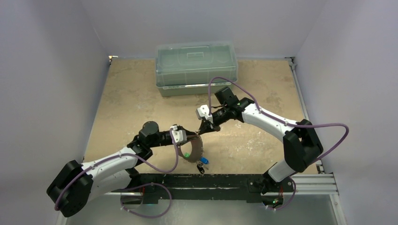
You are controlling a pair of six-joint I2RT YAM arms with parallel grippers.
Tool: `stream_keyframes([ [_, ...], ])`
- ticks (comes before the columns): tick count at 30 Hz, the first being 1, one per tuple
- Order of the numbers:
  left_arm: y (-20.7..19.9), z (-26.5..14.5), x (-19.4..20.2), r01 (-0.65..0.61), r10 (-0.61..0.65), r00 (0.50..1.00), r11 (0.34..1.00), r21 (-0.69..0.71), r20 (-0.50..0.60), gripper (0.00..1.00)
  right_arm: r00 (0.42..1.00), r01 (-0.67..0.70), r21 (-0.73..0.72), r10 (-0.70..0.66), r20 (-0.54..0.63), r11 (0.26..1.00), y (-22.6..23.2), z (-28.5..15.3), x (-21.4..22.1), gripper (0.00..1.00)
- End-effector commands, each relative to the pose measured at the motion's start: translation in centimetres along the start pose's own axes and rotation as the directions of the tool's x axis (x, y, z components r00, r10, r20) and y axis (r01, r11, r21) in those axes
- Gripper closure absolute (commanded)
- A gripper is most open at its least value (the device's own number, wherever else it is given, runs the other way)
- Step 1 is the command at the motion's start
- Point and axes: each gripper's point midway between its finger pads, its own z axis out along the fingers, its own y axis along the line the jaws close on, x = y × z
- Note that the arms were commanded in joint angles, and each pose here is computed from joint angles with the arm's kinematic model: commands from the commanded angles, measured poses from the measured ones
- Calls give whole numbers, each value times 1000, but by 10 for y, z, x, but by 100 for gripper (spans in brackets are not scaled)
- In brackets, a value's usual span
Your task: Remove the keys from the keyring
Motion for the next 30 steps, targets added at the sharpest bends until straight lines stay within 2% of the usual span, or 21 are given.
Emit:
stream_keyframes([
  [1, 19, -2, -22, -107, 113, 992, 990, -91, 63, 82, 998, 9, -31, -7, 59, 999, 2, 3, -19, 100],
  [6, 21, -3, -21, -97, 106, 992, 988, -120, 66, 82, 998, 5, -31, -3, 60, 1000, 2, 3, -19, 100],
  [8, 24, -3, -19, -81, 90, 994, 987, -138, 60, 89, 998, 5, -32, -3, 61, 999, 2, 3, -20, 100],
  [10, 29, -3, -19, -47, 57, 997, 985, -166, 57, 100, 998, 4, -31, -2, 59, 999, 2, 3, -19, 100],
  [16, 37, -5, -20, 88, -78, 996, 970, -226, 53, 100, 998, 5, -31, -4, 57, 1000, 3, 3, -18, 100],
  [23, 35, -1, -32, 266, -252, 963, 940, -212, 91, 100, 999, 8, -30, -6, 50, 1000, 4, 3, -16, 100],
  [30, 32, 4, -47, 296, -277, 952, 942, -158, 131, 100, 999, 8, -30, -6, 43, 1000, 5, 4, -13, 100],
])
